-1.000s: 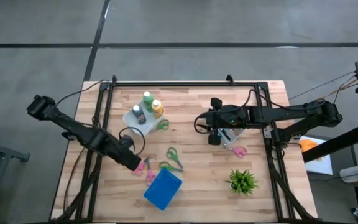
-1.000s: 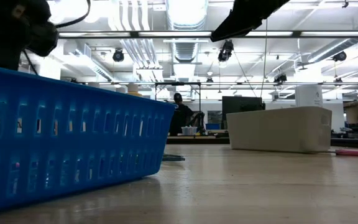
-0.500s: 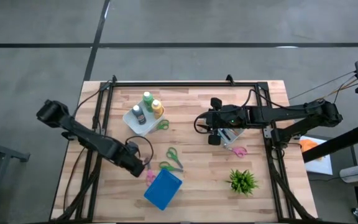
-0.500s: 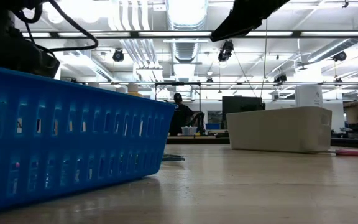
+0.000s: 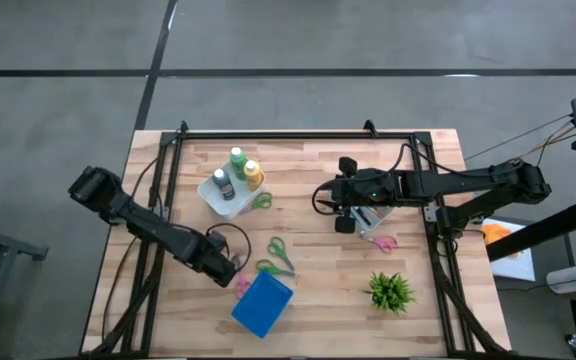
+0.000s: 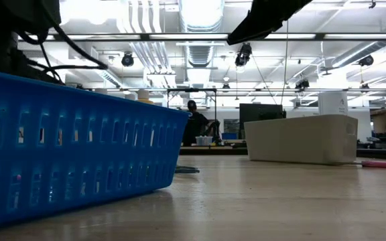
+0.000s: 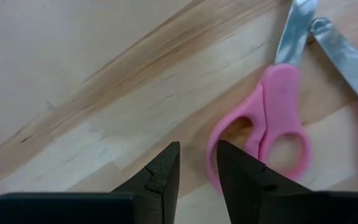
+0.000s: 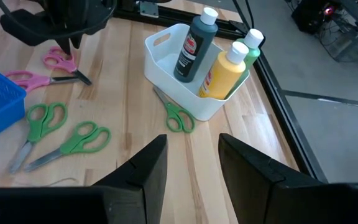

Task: Pick & Place Paint Supplies
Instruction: Put the pink scissors into the blue bin

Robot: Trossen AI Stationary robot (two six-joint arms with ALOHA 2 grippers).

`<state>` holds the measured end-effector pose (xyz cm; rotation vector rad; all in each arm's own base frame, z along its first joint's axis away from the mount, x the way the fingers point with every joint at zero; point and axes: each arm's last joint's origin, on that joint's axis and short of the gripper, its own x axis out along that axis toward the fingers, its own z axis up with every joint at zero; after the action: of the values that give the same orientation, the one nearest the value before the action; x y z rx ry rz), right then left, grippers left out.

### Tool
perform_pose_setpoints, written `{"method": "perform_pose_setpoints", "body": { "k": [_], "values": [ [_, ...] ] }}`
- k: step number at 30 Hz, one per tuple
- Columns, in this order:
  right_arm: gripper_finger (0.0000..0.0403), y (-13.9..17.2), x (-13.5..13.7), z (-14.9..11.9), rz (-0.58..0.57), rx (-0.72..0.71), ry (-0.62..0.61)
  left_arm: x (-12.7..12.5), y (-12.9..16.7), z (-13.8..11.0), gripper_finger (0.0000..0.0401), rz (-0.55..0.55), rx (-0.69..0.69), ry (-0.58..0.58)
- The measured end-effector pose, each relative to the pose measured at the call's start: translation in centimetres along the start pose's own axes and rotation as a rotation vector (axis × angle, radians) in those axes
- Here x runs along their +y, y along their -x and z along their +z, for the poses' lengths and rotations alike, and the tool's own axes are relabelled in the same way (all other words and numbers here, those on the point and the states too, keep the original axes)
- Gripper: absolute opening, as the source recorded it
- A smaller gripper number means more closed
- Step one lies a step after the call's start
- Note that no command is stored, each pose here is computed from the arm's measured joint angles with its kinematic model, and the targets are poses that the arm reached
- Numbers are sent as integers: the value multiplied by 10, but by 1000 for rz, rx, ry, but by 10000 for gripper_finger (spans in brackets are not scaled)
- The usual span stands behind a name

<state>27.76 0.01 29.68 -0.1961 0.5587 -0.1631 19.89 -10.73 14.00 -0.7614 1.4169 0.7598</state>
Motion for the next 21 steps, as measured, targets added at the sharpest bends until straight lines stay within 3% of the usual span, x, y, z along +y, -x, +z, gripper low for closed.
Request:
{"method": "perform_pose_setpoints", "body": {
  "k": [15, 21],
  "values": [
    [143, 0, 0, 0, 0, 0, 0, -3, -7, 0, 105, 17, 6, 68],
    [143, 0, 0, 0, 0, 0, 0, -4, -7, 0, 59, 6, 5, 72]
  ]
}}
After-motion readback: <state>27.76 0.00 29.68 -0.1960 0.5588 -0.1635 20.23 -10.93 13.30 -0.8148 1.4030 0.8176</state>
